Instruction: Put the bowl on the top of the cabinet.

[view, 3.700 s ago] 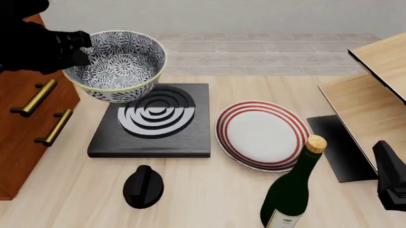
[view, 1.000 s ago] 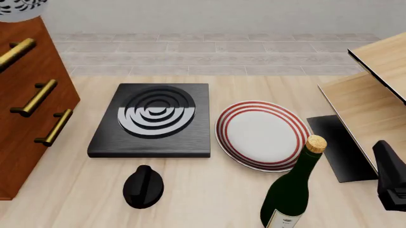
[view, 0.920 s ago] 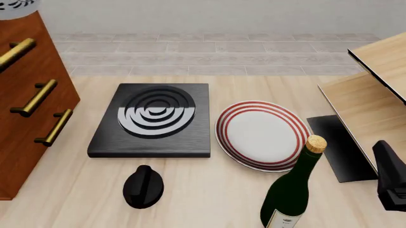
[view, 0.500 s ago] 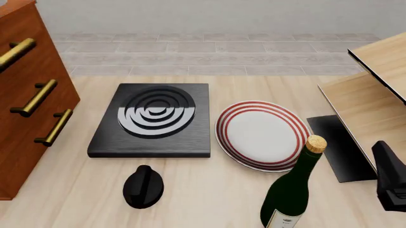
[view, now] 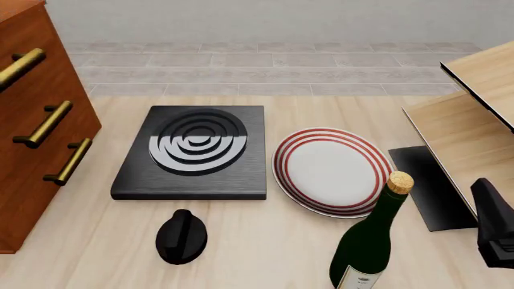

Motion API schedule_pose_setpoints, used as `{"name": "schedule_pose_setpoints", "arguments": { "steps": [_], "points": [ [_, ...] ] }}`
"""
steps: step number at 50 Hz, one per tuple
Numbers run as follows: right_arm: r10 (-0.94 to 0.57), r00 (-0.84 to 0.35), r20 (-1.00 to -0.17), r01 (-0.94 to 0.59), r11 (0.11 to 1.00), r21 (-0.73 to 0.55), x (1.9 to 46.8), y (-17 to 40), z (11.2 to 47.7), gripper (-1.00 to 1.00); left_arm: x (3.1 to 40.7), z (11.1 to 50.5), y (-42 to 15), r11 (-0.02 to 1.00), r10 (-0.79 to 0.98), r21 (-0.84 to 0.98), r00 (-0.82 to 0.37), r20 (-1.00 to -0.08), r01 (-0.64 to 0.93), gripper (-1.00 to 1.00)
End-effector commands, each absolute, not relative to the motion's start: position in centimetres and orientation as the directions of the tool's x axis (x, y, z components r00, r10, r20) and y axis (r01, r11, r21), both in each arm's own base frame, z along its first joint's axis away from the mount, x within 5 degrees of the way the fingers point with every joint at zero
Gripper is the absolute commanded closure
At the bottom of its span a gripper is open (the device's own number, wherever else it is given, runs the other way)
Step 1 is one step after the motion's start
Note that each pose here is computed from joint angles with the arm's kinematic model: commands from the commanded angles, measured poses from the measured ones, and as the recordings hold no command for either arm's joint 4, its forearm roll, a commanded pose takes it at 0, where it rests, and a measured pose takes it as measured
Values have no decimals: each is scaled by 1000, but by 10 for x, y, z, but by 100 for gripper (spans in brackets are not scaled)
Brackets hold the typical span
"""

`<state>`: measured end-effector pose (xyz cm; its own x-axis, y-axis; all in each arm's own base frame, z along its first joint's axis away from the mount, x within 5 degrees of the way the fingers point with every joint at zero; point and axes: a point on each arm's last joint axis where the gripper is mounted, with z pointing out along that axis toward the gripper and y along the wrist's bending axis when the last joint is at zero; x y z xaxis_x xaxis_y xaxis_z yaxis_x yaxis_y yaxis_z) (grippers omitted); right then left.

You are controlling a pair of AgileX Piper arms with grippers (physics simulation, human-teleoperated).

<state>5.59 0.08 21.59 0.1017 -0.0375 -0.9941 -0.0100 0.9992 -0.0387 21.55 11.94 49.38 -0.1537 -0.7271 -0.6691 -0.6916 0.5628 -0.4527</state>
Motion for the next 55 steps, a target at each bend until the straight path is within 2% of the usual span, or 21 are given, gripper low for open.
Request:
{"name": "schedule_pose_setpoints", "arguments": {
  "steps": [1, 55],
  "points": [
    [-40, 102, -994, -10, 999, -41, 56, 1, 217, -100, 212, 493, 130, 529, -735, -458, -116, -668, -714, 100],
    [-46, 97, -994, -14, 999, -48, 56, 1, 214, -100, 211, 461, 173, 423, -758, -437, -46, -650, -794, 100]
  ]
}}
